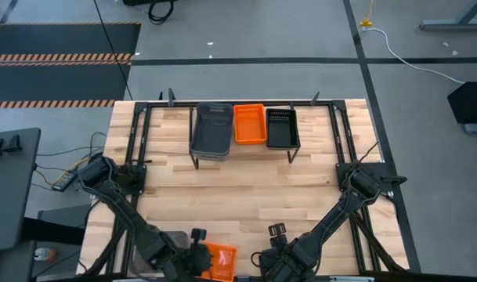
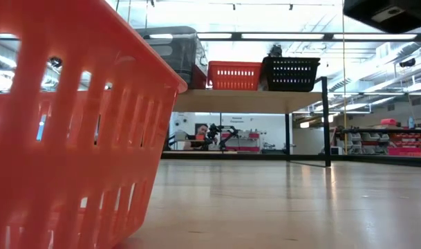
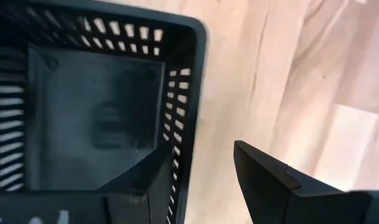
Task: Stack baskets on shelf by color
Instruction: Stack the black bin on the stacked black bins on the shelf
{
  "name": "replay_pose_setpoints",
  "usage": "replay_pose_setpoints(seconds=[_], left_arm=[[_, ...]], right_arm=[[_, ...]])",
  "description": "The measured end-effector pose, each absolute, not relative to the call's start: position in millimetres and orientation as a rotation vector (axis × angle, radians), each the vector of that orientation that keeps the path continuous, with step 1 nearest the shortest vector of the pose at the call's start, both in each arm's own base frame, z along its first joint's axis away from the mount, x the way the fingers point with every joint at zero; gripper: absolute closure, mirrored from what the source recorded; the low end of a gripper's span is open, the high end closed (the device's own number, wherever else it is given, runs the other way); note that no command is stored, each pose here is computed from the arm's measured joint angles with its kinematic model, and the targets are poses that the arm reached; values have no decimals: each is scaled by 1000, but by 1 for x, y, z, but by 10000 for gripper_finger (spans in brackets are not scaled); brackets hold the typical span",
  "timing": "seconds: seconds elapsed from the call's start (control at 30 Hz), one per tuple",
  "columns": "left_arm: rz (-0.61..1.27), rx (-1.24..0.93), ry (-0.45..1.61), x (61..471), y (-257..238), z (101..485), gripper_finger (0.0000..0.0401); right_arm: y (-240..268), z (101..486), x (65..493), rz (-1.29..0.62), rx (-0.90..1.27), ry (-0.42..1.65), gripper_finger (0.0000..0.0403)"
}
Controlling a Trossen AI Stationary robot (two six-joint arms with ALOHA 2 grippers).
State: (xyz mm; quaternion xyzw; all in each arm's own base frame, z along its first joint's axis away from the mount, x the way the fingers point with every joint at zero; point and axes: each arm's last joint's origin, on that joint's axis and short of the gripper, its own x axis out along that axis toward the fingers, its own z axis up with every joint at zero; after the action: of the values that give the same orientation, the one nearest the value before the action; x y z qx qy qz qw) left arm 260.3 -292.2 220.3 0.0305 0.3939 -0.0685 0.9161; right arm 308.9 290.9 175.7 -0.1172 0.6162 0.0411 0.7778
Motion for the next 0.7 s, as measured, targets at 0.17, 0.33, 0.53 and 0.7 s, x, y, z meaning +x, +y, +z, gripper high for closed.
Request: replay_pose_setpoints(seconds=[0.17,0.33,0.53,0.7], left_arm=[[-112,50,860,277,-281,208,284],[-66,60,910,291,-270,193,284],[-43,44,939,302,-260,185,284],[-40,39,944,305,-258,184,284]], right_arm=[[282,173,314,41,-348,1302,230],[265,165,321,-23,-458,1285,230],[222,152,328,-240,-652,1315,230],[179,159,333,-548,-644,1364,230]])
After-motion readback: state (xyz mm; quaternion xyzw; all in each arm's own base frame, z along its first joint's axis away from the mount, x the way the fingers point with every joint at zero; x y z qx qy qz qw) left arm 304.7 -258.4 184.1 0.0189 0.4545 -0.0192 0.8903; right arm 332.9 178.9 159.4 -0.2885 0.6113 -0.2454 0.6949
